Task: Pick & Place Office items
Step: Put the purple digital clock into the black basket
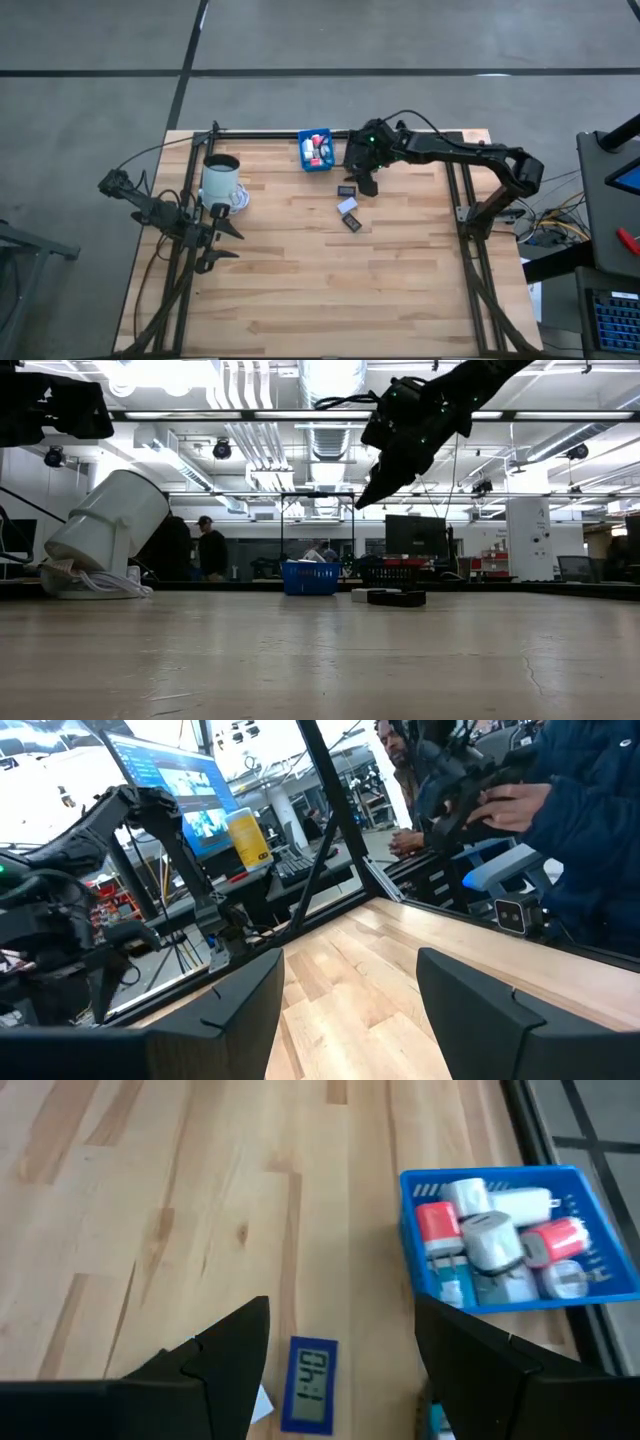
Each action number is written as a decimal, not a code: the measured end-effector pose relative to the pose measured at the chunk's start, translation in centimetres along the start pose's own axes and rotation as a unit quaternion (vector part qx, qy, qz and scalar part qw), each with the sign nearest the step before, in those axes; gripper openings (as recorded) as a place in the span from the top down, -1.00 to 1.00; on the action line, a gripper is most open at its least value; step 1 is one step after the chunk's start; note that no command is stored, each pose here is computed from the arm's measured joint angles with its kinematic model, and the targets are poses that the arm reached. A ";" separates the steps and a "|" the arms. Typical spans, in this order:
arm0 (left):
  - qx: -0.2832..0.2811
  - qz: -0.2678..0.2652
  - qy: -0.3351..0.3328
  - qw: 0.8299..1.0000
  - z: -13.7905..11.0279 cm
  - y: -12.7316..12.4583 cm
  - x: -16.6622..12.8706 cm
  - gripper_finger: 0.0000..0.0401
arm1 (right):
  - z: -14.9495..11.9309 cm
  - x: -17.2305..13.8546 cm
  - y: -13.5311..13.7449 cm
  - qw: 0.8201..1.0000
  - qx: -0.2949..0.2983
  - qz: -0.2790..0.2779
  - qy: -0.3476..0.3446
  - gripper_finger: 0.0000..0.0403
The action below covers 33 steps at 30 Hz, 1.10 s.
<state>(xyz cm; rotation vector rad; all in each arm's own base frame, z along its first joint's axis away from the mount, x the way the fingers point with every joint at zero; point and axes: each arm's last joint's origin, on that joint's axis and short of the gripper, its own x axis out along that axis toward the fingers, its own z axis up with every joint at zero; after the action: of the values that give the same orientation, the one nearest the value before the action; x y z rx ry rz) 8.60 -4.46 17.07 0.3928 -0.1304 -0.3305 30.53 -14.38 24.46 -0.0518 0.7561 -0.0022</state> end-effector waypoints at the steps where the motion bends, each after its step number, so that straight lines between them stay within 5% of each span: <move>1: 0.000 0.000 0.000 1.000 0.0 0.0 0.0 -0.17 | -0.3 0.3 0.2 1.000 -0.002 0.001 -0.002 -0.21; 33: 0.000 0.000 0.000 1.000 0.0 0.0 0.0 -0.17 | -9.1 3.8 2.6 0.996 -0.002 -0.039 -0.078 -0.21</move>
<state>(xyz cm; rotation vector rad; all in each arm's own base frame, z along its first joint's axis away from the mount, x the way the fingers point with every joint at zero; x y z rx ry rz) 8.60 -4.45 17.08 0.3927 -0.1307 -0.3304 27.00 -12.33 15.16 -0.0844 0.5980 -0.0709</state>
